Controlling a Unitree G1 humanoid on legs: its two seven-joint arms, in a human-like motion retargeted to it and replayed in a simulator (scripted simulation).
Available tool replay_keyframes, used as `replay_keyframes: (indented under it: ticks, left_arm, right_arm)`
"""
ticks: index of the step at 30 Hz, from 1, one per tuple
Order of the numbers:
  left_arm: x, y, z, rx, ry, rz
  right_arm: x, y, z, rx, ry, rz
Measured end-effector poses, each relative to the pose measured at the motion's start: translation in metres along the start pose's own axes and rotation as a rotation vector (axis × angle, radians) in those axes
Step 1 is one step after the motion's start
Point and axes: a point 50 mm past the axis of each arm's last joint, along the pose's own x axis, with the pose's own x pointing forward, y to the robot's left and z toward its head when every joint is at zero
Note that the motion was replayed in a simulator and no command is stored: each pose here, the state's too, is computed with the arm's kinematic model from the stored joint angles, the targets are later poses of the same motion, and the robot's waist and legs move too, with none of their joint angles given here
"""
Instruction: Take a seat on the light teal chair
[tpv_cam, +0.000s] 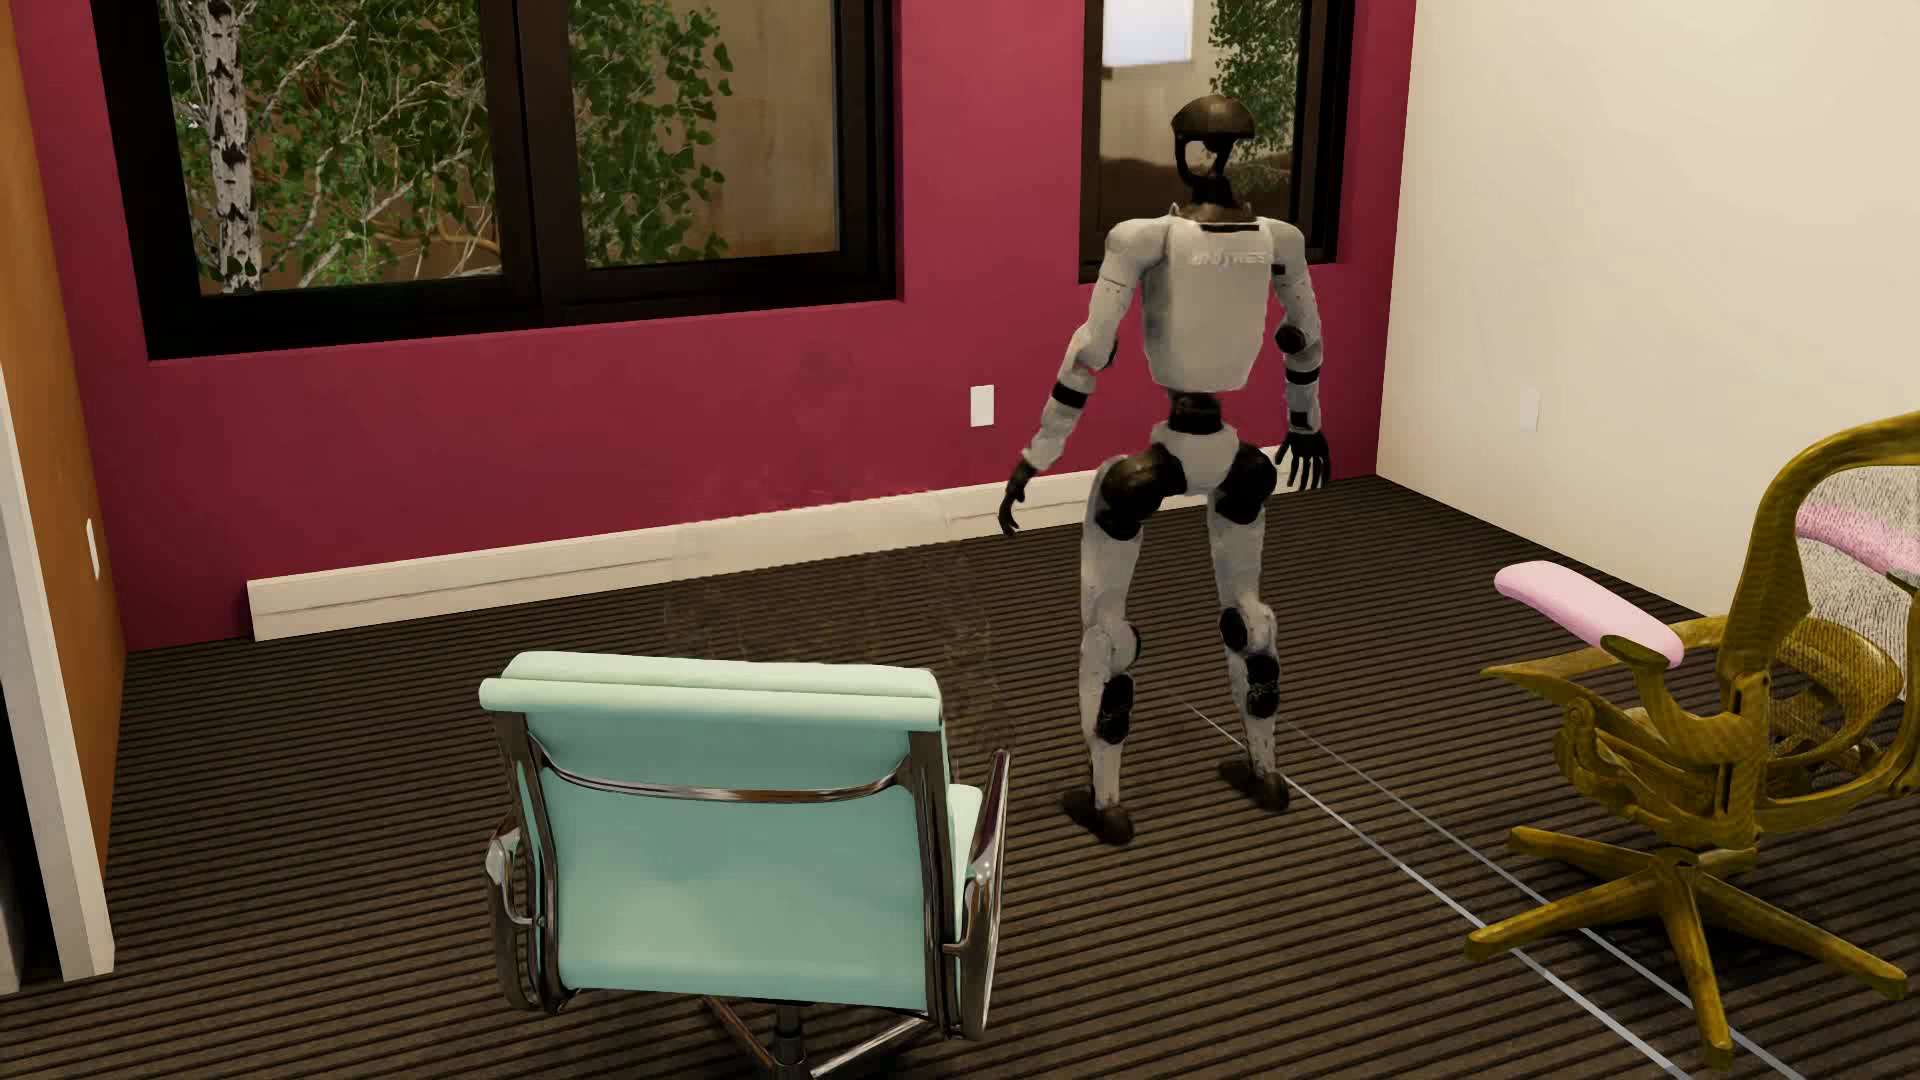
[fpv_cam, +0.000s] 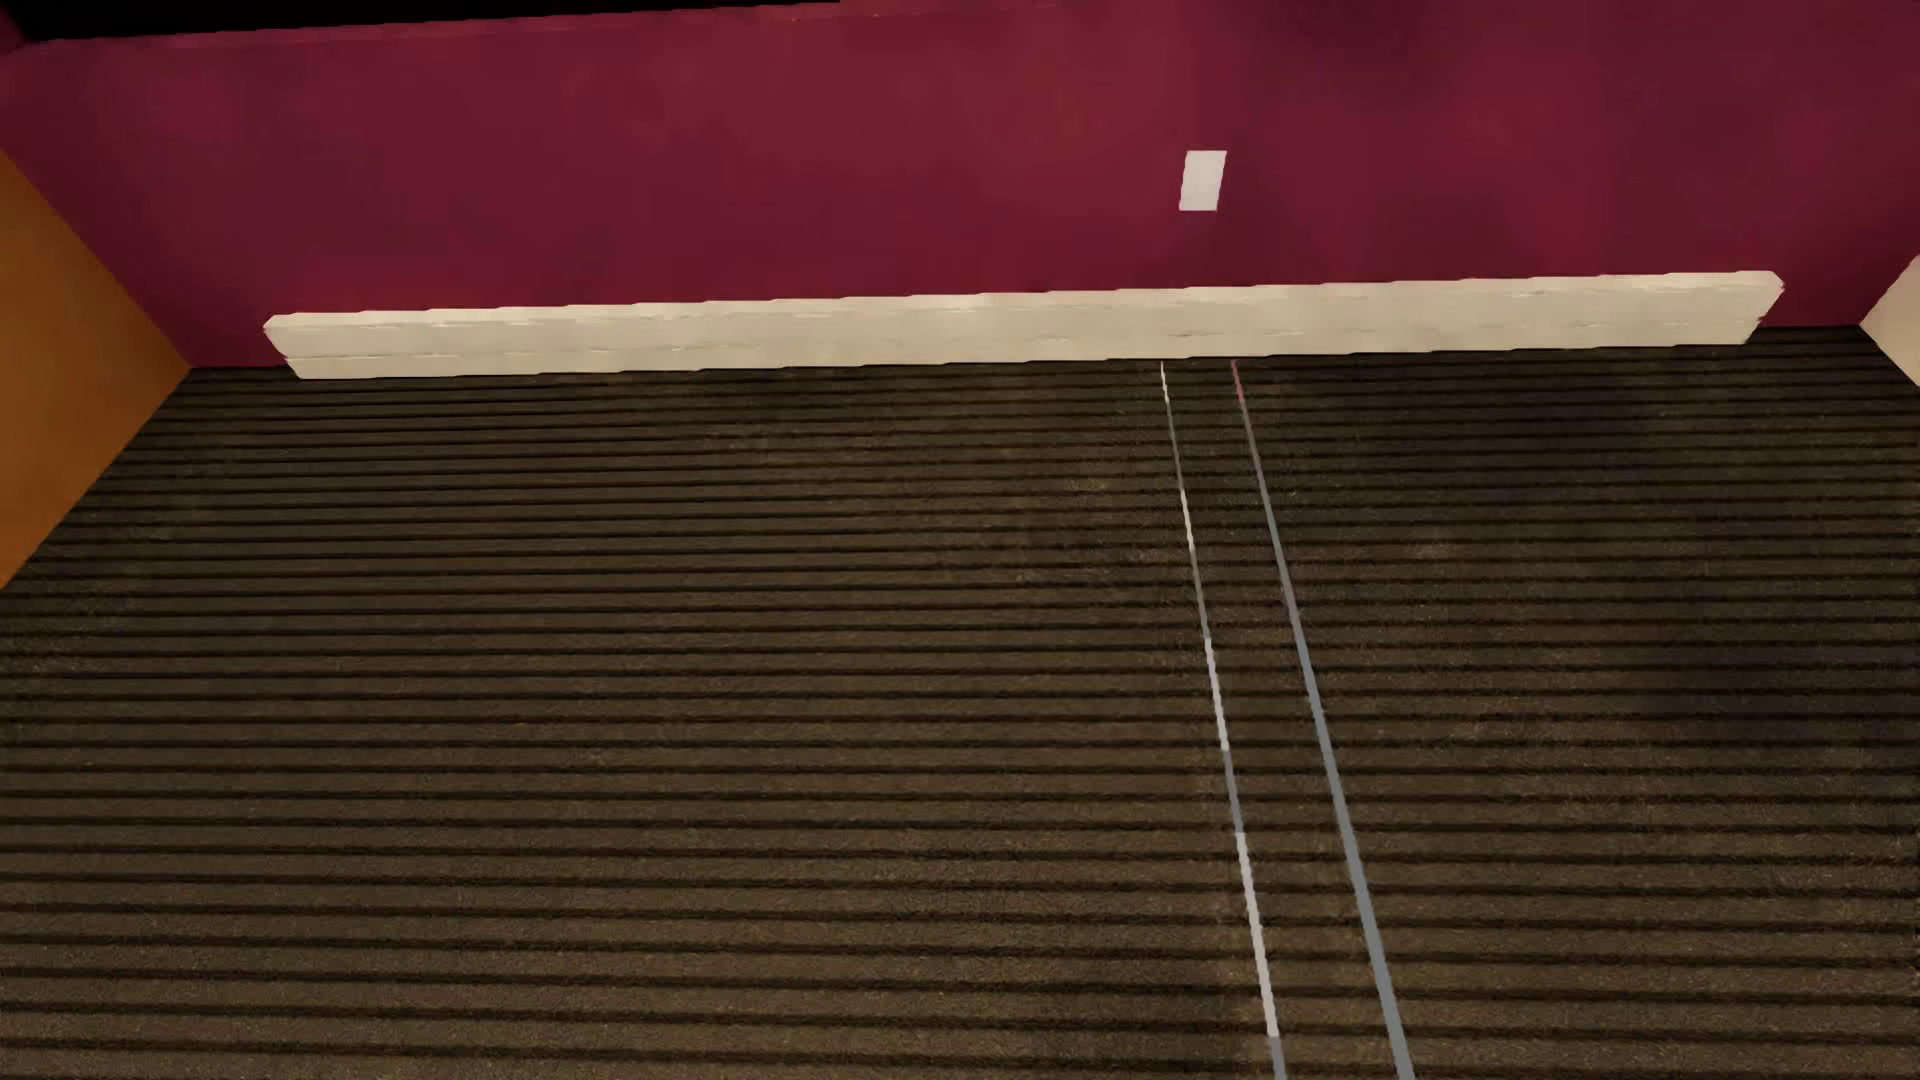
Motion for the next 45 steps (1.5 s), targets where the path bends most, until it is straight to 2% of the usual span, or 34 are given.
replay_keyframes:
  ticks: [9, 12, 15, 17, 23, 27, 28, 33, 37, 45]
  left_arm:
    - [0.001, 0.004, 0.0, 0.026, -0.008, 0.0]
    - [0.002, 0.009, 0.016, 0.005, -0.054, 0.027]
    - [0.001, 0.005, 0.031, 0.007, -0.11, 0.014]
    - [0.0, 0.001, 0.034, 0.037, -0.126, -0.019]
    - [0.001, 0.001, 0.012, 0.017, -0.064, -0.047]
    - [0.001, 0.008, 0.012, 0.004, -0.091, -0.024]
    - [-0.001, -0.003, -0.005, -0.014, 0.001, -0.066]
    - [-0.003, -0.01, -0.013, 0.066, -0.008, -0.087]
    - [-0.001, 0.004, -0.015, 0.067, 0.015, -0.05]
    - [0.003, 0.027, 0.026, 0.178, -0.126, -0.001]
  right_arm:
    - [-0.001, 0.009, 0.008, -0.016, -0.05, 0.029]
    - [-0.001, 0.009, 0.009, -0.051, -0.069, 0.041]
    - [-0.001, 0.001, 0.002, -0.13, -0.07, 0.045]
    - [-0.001, -0.008, -0.001, -0.115, -0.064, 0.016]
    - [-0.002, -0.008, -0.01, -0.098, -0.059, 0.005]
    - [-0.002, -0.008, 0.001, -0.121, -0.105, -0.004]
    - [-0.003, -0.002, -0.011, -0.031, -0.05, -0.041]
    - [-0.004, -0.003, -0.009, 0.041, -0.066, -0.064]
    - [-0.003, 0.005, 0.006, 0.083, -0.087, -0.054]
    - [-0.003, 0.008, 0.007, 0.071, -0.091, 0.002]
